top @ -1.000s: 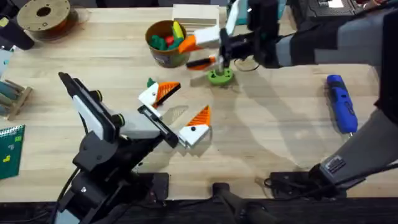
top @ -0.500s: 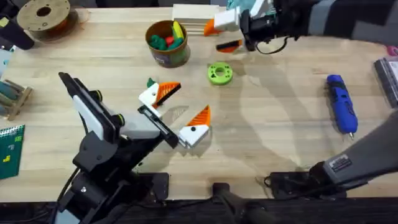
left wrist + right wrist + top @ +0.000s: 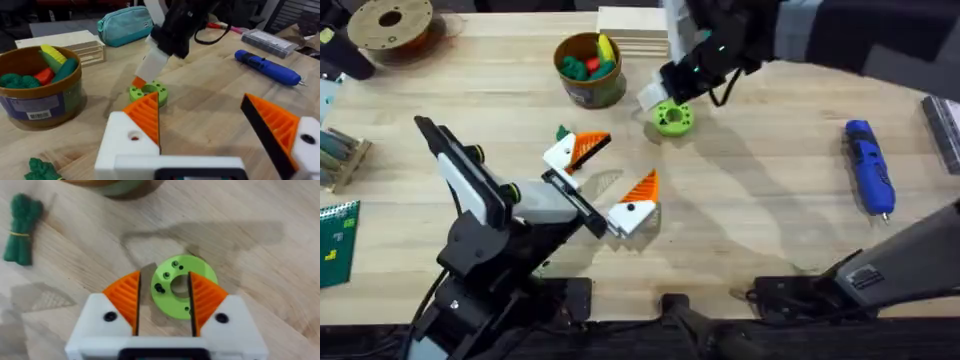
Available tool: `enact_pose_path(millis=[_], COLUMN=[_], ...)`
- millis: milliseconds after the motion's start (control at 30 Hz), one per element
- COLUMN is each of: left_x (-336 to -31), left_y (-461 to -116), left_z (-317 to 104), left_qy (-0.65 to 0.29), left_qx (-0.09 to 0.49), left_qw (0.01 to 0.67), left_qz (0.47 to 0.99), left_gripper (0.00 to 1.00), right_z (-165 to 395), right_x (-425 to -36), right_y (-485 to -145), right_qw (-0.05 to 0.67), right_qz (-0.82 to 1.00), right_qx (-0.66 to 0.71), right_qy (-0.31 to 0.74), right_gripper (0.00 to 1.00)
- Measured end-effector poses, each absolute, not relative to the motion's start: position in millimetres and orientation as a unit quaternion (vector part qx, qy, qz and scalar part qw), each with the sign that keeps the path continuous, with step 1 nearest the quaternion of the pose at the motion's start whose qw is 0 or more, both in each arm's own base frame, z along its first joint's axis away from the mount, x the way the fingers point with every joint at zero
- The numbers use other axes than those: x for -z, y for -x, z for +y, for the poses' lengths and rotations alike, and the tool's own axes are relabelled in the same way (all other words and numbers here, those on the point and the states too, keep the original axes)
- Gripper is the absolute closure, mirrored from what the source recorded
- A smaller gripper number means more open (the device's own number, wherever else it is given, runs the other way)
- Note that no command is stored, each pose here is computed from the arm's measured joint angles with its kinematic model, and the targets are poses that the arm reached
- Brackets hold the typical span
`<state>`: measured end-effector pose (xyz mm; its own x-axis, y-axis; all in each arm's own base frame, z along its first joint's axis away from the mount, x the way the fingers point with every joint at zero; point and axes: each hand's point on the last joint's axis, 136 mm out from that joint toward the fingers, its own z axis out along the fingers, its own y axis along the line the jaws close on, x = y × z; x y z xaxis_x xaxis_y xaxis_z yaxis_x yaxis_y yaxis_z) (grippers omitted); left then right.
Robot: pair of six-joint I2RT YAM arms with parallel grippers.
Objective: Pick up the gripper from the table and insert it into the empty holder that is missing its gripper. Then pick up a screw, insert it into the mounting hole, and use the screwdriver to tighten it. Finally, clean up the table by picking up the vegetable and placing it into the bucket.
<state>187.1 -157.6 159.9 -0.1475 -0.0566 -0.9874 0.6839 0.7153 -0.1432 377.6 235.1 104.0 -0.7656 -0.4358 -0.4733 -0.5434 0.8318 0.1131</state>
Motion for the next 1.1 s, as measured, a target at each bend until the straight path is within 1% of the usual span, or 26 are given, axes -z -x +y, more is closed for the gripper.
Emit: enact_pose_path(millis=[67, 100, 300, 533, 833, 1100], left_x=[-159.9, -159.9, -159.9, -159.9, -159.9, -159.9], left_y=[-187.1, -187.1, -187.1, -187.1, -187.1, -187.1], left_z=[-157.6, -157.6, -157.6, -157.6, -157.6, -157.6], left_qy=[-0.226, -0.226, -0.226, -0.226, -0.226, -0.226], left_qx=[0.302, 0.302, 0.302, 0.302, 0.302, 0.302], left_qw=[0.613, 0.613, 0.613, 0.613, 0.613, 0.613], left_qz=[0.695, 0.695, 0.695, 0.695, 0.695, 0.695], left_gripper=[0.015, 0.015, 0.015, 0.014, 0.014, 0.014], right_z=[237.3, 237.5, 235.4, 230.7, 243.4, 242.9], right_x=[-97.7, -94.4, -78.8, -75.1, -73.4, -57.8], right_y=[-375.8, -374.7, -371.0, -363.9, -352.2, -351.2], right_qw=[0.216, 0.213, 0.195, 0.177, 0.169, 0.153], right_qz=[0.931, 0.931, 0.935, 0.94, 0.936, 0.939], right_qx=[-0.107, -0.101, -0.079, -0.072, -0.074, -0.068], right_qy=[0.274, 0.278, 0.285, 0.282, 0.3, 0.301], right_gripper=[0.432, 0.484, 0.661, 0.691, 0.682, 0.699])
